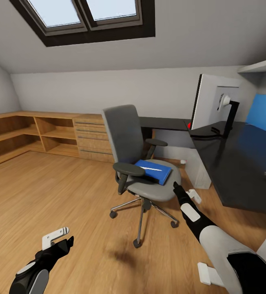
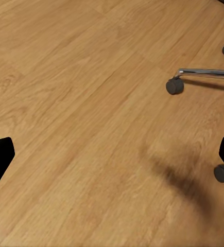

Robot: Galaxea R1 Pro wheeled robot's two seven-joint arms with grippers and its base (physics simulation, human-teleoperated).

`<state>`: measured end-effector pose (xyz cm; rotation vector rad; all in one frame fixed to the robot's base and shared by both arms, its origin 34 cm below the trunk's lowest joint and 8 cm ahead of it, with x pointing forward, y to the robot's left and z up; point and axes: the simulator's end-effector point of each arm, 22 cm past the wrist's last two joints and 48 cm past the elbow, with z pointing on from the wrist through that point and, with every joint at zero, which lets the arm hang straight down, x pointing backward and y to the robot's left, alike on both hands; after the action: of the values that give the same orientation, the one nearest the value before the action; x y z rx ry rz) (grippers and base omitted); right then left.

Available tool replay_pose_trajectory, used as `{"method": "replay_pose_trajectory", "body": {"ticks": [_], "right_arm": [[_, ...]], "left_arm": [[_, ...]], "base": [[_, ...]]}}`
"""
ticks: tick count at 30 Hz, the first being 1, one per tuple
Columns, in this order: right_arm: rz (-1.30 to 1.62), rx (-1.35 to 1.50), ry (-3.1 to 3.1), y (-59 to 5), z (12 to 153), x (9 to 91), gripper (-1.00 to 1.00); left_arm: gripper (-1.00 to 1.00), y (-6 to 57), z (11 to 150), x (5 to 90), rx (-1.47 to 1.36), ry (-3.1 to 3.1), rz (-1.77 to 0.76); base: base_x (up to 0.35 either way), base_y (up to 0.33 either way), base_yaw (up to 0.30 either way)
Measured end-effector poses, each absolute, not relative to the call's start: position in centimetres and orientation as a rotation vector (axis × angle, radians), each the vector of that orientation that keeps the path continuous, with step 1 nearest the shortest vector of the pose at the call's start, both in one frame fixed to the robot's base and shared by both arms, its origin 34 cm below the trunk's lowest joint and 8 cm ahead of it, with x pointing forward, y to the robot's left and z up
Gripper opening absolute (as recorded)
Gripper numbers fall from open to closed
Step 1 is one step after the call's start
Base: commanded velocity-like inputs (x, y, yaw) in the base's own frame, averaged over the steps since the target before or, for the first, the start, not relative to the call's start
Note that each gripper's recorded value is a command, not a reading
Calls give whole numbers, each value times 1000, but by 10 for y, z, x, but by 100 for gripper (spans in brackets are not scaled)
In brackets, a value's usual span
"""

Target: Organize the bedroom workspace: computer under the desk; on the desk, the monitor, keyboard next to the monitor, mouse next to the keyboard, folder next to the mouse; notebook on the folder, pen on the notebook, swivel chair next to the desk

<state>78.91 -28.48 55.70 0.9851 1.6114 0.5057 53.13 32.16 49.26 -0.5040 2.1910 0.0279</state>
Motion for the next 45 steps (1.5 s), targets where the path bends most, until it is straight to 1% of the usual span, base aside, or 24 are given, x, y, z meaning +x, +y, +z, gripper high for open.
{"method": "replay_pose_trajectory", "body": {"ticks": [19, 30, 37, 45], "right_arm": [[516, 983, 1606, -283, 559, 790, 100], [513, 992, 1611, -285, 556, 789, 100], [503, 998, 1609, -292, 555, 788, 100], [518, 1085, 1572, -312, 552, 785, 100]], "left_arm": [[100, 322, 493, 531, -504, 2190, 28], [100, 322, 494, 532, -505, 2185, 28], [100, 322, 493, 532, -503, 2189, 28], [100, 321, 494, 532, -503, 2186, 28]], "base": [[9, 0, 0], [226, 0, 0], [69, 0, 0], [184, 0, 0]]}}
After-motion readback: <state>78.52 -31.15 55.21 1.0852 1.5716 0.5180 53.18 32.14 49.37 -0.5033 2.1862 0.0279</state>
